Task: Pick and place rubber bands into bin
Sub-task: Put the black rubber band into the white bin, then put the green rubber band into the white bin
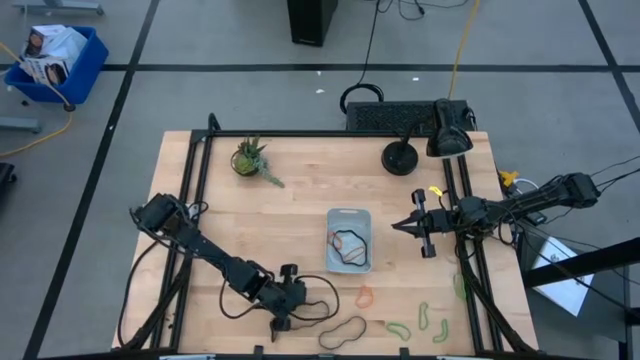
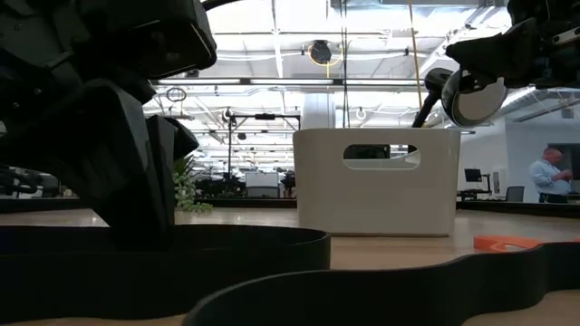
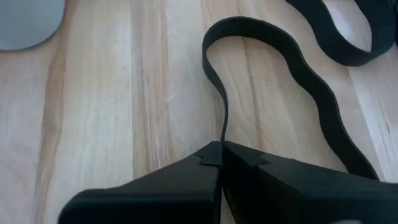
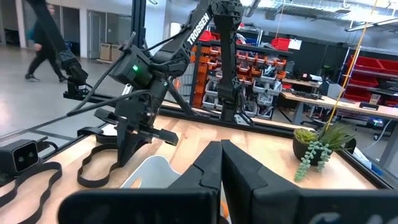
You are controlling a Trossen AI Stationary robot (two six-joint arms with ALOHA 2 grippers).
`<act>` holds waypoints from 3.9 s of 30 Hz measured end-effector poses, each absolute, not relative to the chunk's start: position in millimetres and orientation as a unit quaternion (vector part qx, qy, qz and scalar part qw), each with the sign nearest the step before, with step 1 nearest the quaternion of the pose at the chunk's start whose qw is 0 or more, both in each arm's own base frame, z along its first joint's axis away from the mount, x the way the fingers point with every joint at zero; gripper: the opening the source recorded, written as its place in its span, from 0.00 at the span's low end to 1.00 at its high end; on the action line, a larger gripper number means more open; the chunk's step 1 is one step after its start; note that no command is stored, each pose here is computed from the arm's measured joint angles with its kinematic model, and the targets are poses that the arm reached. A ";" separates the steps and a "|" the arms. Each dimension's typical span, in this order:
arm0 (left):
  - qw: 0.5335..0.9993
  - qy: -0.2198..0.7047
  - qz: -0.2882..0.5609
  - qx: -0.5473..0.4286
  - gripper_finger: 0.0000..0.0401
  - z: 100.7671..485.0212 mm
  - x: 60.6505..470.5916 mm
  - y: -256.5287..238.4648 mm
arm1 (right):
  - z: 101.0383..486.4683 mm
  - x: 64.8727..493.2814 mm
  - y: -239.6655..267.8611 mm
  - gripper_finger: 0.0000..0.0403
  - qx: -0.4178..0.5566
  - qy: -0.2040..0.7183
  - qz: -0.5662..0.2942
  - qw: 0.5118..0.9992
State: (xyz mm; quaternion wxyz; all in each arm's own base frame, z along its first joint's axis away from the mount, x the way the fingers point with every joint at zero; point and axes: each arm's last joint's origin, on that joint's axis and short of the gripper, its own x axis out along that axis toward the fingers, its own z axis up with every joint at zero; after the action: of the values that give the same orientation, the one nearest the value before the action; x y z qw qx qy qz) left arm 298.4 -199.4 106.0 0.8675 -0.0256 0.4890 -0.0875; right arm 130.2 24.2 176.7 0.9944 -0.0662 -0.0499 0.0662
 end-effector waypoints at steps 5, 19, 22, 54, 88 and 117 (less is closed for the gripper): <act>0.885 0.452 -0.106 0.024 0.02 146.1 289.0 -192.3 | 176.0 130.2 24.3 0.00 -0.066 -0.046 0.068 0.994; 0.956 0.260 -0.058 0.122 0.01 266.5 241.1 -163.8 | 174.5 131.0 24.5 0.00 -0.054 -0.039 0.070 0.995; 0.963 0.238 -0.037 0.120 0.01 265.7 229.2 -149.0 | 174.4 131.0 24.5 0.00 -0.054 -0.038 0.070 0.995; 0.995 0.026 0.082 -0.042 0.00 155.6 147.5 -46.7 | 174.3 131.1 24.5 0.00 -0.059 -0.037 0.068 0.995; 0.964 0.267 0.008 0.001 0.00 203.7 409.7 -33.9 | 174.4 131.1 24.6 0.00 -0.063 -0.038 0.070 0.995; 0.964 0.189 -0.068 0.175 0.32 274.5 340.8 -51.2 | 174.0 131.1 24.7 0.01 -0.040 -0.035 0.072 0.996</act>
State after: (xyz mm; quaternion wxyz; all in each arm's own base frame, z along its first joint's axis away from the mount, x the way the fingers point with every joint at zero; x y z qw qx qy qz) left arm 340.8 -51.2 274.5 0.9638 0.1747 0.1893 -0.0680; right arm 131.1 24.7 174.0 0.9960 -0.0398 -0.0353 0.0722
